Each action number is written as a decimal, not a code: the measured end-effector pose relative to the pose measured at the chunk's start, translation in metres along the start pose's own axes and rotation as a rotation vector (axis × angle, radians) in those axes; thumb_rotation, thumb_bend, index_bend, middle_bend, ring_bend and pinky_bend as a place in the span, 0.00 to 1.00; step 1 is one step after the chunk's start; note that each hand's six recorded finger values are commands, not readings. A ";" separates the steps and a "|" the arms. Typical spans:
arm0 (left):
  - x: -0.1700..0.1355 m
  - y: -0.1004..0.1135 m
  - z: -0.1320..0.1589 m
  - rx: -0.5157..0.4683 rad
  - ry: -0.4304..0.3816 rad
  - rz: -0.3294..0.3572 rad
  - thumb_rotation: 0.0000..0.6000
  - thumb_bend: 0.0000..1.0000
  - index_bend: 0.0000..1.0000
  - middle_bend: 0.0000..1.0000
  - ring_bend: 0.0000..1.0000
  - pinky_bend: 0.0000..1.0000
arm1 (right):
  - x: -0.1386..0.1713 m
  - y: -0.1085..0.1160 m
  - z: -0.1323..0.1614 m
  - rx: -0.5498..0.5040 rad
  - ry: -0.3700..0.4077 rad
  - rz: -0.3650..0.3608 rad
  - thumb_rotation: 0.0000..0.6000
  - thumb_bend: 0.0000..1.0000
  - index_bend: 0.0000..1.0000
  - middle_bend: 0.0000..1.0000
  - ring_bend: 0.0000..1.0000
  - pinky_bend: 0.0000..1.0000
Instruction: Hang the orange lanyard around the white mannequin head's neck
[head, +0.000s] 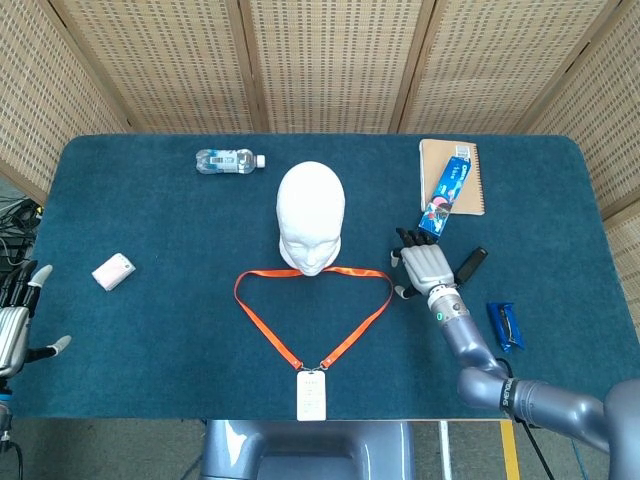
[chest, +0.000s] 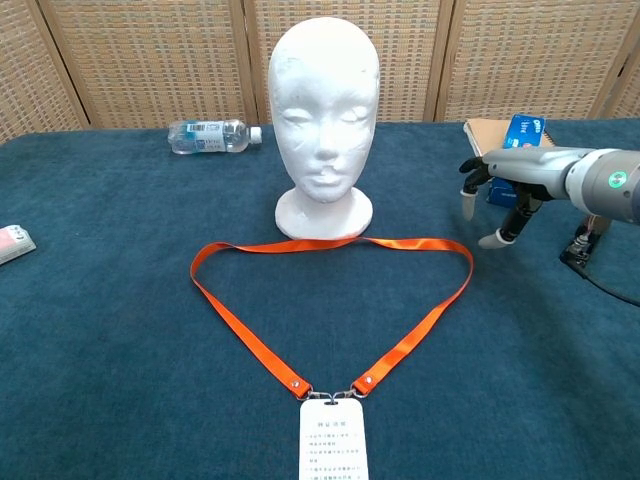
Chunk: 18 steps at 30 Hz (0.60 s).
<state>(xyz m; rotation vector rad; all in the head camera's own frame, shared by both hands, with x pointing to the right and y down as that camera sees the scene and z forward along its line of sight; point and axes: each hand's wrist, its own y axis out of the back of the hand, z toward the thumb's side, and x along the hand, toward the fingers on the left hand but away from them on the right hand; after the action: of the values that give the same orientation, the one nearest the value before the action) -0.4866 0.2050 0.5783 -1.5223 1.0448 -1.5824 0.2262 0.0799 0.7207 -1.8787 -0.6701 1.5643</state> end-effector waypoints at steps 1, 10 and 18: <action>0.000 0.000 0.000 -0.001 0.001 0.000 1.00 0.00 0.00 0.00 0.00 0.00 | -0.002 -0.001 0.000 0.000 -0.006 -0.002 1.00 0.47 0.44 0.00 0.00 0.00; 0.001 0.000 -0.002 -0.005 0.005 -0.003 1.00 0.00 0.00 0.00 0.00 0.00 | -0.013 -0.008 0.003 0.020 -0.052 0.007 1.00 0.48 0.45 0.00 0.00 0.00; 0.003 0.001 -0.006 -0.013 0.018 -0.004 1.00 0.00 0.00 0.00 0.00 0.00 | -0.019 -0.020 0.006 0.057 -0.085 0.033 1.00 0.48 0.45 0.00 0.00 0.00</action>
<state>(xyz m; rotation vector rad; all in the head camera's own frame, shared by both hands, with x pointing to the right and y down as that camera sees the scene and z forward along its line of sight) -0.4927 0.2023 0.5794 -1.5218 1.0651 -1.5979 0.2167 0.0813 0.7476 -1.7990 -0.6278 1.6747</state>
